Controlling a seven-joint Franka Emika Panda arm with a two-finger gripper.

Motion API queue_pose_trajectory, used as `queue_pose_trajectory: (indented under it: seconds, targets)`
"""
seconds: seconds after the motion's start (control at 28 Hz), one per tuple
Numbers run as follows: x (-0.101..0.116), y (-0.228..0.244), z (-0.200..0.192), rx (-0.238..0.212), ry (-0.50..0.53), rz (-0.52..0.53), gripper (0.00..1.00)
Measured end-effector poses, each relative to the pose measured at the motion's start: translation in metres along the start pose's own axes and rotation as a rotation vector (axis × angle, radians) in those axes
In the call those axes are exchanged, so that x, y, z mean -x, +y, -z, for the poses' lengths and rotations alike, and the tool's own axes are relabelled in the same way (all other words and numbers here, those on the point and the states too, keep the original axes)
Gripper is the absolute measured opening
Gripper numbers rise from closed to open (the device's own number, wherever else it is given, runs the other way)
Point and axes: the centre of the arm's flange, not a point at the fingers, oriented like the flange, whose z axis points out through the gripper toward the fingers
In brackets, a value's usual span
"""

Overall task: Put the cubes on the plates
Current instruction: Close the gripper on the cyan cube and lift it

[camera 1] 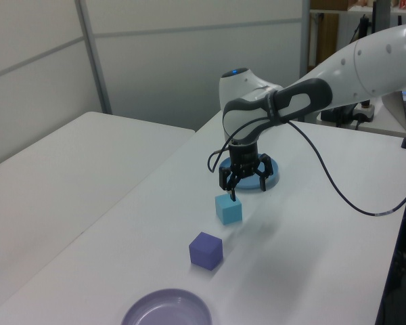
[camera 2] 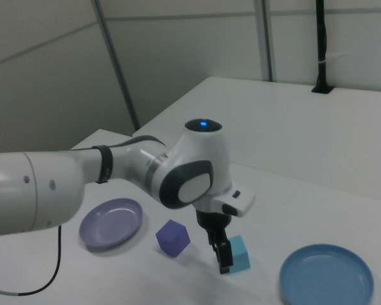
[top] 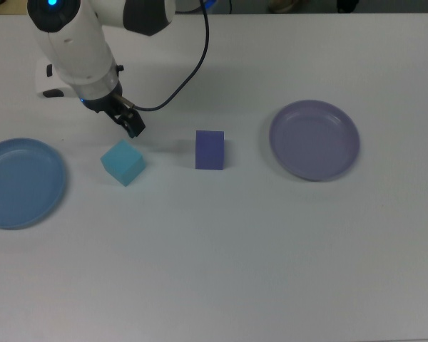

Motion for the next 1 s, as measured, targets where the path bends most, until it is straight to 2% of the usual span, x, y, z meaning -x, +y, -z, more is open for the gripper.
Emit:
queue_pose_trajectory:
  seconds: [0.46, 0.68, 1.0]
  targets:
    - [-0.025, -0.002, -0.023, -0.053, 0.096, -0.035, 1.0]
    - [-0.026, -0.006, -0.023, -0.059, 0.1, -0.032, 1.0]
    - [-0.024, -0.016, -0.016, -0.093, 0.098, -0.034, 1.0]
